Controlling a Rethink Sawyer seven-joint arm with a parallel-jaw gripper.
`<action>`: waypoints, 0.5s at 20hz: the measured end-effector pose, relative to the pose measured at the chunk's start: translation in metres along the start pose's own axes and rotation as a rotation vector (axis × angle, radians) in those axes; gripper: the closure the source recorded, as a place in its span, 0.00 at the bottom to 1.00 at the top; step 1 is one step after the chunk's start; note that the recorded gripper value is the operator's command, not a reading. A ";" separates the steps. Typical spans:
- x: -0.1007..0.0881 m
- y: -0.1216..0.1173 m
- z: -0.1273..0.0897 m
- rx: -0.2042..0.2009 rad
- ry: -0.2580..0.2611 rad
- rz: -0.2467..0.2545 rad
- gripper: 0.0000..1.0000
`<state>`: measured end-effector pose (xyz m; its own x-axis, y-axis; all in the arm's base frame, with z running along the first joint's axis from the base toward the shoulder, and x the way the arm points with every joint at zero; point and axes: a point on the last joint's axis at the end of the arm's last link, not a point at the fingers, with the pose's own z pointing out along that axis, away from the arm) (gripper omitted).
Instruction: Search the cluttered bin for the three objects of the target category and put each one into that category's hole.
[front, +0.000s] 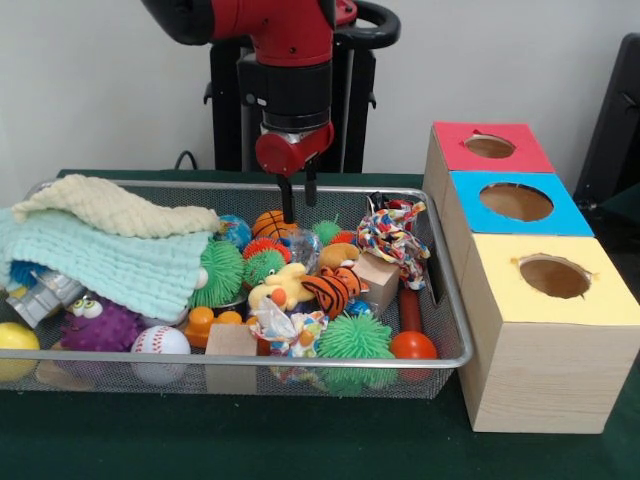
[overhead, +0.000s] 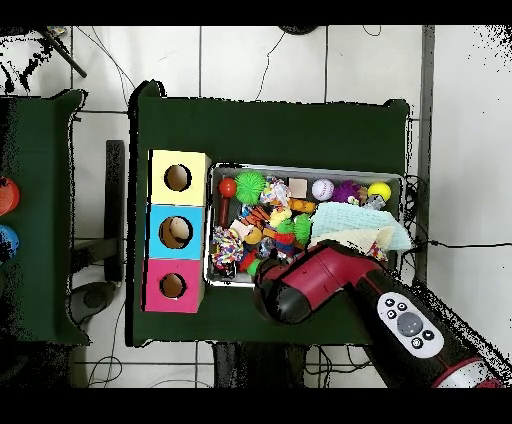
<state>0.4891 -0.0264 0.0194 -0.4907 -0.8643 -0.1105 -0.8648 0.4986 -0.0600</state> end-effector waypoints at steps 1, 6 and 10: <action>0.000 0.000 0.000 0.000 0.000 -0.001 0.00; -0.004 0.002 0.000 -0.001 -0.001 -0.010 0.00; -0.008 0.004 0.001 -0.002 -0.001 -0.018 0.00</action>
<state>0.4895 -0.0177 0.0194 -0.4751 -0.8729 -0.1106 -0.8735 0.4830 -0.0600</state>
